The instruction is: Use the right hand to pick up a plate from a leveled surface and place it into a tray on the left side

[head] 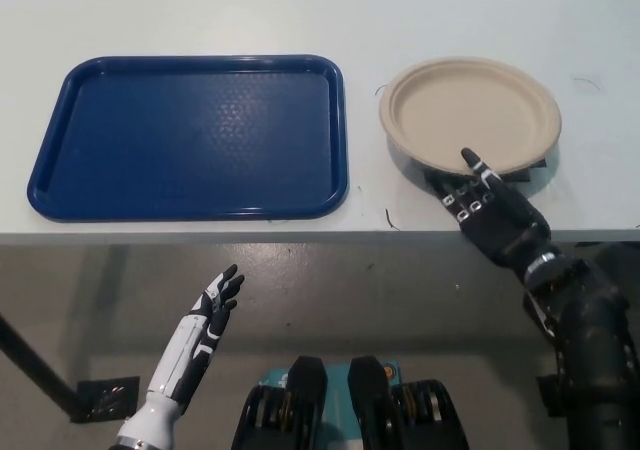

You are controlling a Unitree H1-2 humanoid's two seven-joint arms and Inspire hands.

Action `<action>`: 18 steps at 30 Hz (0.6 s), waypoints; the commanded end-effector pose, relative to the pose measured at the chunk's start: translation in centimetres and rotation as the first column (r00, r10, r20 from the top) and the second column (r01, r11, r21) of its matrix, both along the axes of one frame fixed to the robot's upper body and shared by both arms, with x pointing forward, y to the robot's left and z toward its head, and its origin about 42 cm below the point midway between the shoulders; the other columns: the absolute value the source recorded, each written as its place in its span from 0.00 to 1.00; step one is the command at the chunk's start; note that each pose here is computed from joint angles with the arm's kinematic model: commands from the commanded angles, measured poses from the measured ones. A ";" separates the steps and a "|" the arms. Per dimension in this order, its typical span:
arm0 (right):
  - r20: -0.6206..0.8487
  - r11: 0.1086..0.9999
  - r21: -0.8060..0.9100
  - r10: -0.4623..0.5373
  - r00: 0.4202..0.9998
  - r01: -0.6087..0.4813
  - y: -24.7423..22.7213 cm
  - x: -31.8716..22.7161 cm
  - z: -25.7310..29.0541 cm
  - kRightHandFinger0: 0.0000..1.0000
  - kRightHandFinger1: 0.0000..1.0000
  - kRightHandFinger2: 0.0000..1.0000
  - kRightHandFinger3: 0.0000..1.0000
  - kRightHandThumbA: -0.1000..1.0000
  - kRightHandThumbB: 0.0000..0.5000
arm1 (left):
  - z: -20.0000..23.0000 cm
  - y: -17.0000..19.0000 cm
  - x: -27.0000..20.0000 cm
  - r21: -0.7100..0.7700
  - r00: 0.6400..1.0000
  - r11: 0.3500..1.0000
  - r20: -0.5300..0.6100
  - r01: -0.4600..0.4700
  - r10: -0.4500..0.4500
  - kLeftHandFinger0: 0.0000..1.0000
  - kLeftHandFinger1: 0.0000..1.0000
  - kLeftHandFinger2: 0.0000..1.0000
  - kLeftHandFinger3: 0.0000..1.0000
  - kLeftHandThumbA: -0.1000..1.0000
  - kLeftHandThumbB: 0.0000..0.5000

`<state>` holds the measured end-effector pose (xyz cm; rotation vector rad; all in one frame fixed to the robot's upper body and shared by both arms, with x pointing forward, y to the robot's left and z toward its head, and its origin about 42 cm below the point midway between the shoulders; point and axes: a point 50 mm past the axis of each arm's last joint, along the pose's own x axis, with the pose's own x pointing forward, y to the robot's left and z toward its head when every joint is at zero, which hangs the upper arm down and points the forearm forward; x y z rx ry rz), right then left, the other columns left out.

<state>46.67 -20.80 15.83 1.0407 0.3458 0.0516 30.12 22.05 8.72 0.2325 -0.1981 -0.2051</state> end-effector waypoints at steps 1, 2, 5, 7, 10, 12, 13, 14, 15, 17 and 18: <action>-0.081 0.978 -0.156 -0.150 0.985 0.136 0.2 1.3 2.0 0.00 0.10 0.68 1.00 0.00 0.01 | 1.3 0.4 0.6 0.017 0.998 1.000 0.069 0.011 -0.012 1.00 1.00 1.00 1.00 1.00 0.28; -0.075 0.980 -0.149 -0.146 0.986 0.133 0.2 1.2 2.0 0.00 0.12 0.69 1.00 0.00 0.01 | 1.3 0.4 0.6 0.016 0.998 1.000 0.068 0.012 -0.013 1.00 1.00 1.00 1.00 1.00 0.28; -0.068 0.979 -0.154 -0.144 0.987 0.132 0.3 0.9 2.2 0.00 0.14 0.69 1.00 0.00 0.01 | 1.3 0.4 0.6 0.019 0.997 1.000 0.070 0.013 -0.014 1.00 1.00 1.00 1.00 1.00 0.27; -0.064 0.980 -0.155 -0.140 0.988 0.128 0.3 0.8 2.3 0.00 0.15 0.69 1.00 0.00 0.00 | 1.3 0.4 0.6 0.015 0.998 1.000 0.069 0.013 -0.014 1.00 1.00 1.00 1.00 1.00 0.26; -0.058 0.979 -0.155 -0.141 0.988 0.131 0.5 0.9 2.7 0.00 0.16 0.70 1.00 0.00 0.00 | 1.4 0.5 0.7 0.014 0.998 1.000 0.065 0.010 -0.011 1.00 1.00 1.00 1.00 1.00 0.27; -0.059 0.980 -0.150 -0.141 0.988 0.131 0.5 0.9 2.7 0.00 0.17 0.70 0.96 0.00 0.00 | 1.4 0.5 0.7 0.009 0.998 1.000 0.068 0.011 -0.012 1.00 1.00 1.00 1.00 1.00 0.28; -0.057 0.980 -0.151 -0.142 0.988 0.132 0.4 0.9 2.7 0.00 0.18 0.70 0.97 0.00 0.00 | 1.4 0.5 0.7 0.009 0.998 1.000 0.067 0.010 -0.011 1.00 1.00 1.00 1.00 1.00 0.28; -0.058 0.979 -0.153 -0.144 0.988 0.134 0.4 0.9 2.7 0.00 0.19 0.70 0.91 0.00 0.01 | 1.4 0.4 0.7 0.005 0.998 1.000 0.065 0.009 -0.009 1.00 1.00 1.00 1.00 1.00 0.29; -0.056 0.979 -0.152 -0.146 0.988 0.136 0.4 1.0 2.9 0.00 0.19 0.70 0.97 0.00 0.01 | 1.5 0.4 0.9 0.005 0.998 1.000 0.069 0.010 -0.010 1.00 1.00 1.00 1.00 1.00 0.29; -0.051 0.979 -0.153 -0.144 0.988 0.135 0.4 0.7 3.1 0.00 0.20 0.70 0.90 0.00 0.01 | 1.5 0.4 1.0 0.011 0.997 1.000 0.074 0.014 -0.015 1.00 1.00 1.00 1.00 1.00 0.27; -0.041 0.980 -0.147 -0.143 0.989 0.136 0.5 0.4 3.4 0.00 0.19 0.69 0.92 0.00 0.01 | 1.6 0.4 1.0 0.012 0.997 1.000 0.076 0.016 -0.017 1.00 1.00 1.00 1.00 1.00 0.27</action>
